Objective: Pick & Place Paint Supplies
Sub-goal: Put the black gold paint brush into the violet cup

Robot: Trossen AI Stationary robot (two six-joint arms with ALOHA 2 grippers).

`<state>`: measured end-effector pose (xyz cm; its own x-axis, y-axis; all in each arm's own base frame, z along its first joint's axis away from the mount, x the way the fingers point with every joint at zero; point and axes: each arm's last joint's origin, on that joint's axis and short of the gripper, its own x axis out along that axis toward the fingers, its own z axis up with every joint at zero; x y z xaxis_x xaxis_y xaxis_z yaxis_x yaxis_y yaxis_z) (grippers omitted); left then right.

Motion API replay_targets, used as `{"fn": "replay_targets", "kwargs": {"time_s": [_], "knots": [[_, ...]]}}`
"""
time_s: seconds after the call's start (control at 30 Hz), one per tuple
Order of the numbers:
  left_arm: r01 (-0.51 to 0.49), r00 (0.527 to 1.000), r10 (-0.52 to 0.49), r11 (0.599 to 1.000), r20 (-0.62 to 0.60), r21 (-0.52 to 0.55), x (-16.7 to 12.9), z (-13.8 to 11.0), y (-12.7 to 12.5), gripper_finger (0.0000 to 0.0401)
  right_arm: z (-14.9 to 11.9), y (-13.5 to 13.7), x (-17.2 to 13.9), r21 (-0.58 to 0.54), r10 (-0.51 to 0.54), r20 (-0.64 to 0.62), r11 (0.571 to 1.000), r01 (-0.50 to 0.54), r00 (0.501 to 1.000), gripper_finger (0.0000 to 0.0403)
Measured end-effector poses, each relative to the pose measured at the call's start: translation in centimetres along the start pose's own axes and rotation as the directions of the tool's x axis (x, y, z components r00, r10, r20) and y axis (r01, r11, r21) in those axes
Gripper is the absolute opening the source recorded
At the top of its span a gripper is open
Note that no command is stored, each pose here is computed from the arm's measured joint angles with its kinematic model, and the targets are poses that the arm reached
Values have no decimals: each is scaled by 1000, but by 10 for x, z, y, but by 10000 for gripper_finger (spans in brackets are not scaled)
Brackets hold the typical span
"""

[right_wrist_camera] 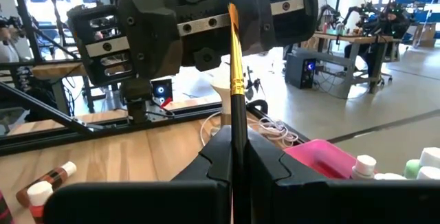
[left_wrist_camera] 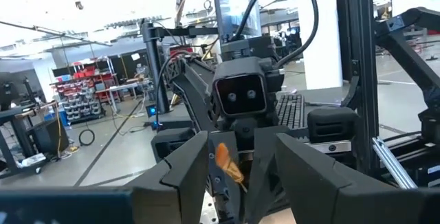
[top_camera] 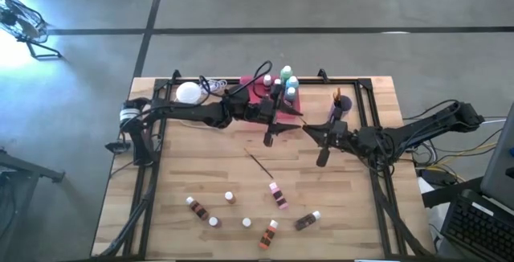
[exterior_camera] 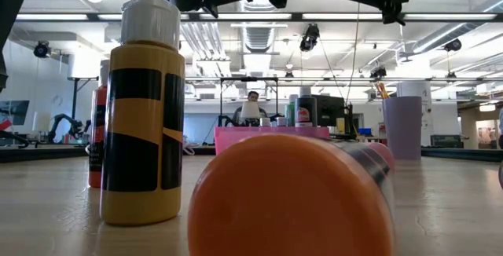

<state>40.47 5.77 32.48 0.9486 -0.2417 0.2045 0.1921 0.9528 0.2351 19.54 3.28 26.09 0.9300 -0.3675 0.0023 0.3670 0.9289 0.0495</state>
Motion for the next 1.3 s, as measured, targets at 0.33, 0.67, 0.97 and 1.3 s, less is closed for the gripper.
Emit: {"fn": "replay_targets", "kwargs": {"time_s": [0.33, 0.67, 0.97, 1.3], "knots": [[10, 1000, -10, 1000, -2, 29, 3, -2, -3, 164, 0, 0, 0, 2, 1, 2, 1000, -1, 1000, 13], [5, 1000, -5, 999, 11, 35, 3, -1, -2, 82, 0, 0, 0, 2, 6, 1, 1000, -6, 1000, 13], [-3, 1000, 2, 999, 10, 40, 3, -1, -2, 8, 0, 0, 0, 2, 13, -1, 1000, -13, 1000, 13], [8, 994, -8, 1000, -113, -1, 3, 1, 1, 3, -4, 0, 0, 33, 2, -36, 999, -1, 999, 17]]}}
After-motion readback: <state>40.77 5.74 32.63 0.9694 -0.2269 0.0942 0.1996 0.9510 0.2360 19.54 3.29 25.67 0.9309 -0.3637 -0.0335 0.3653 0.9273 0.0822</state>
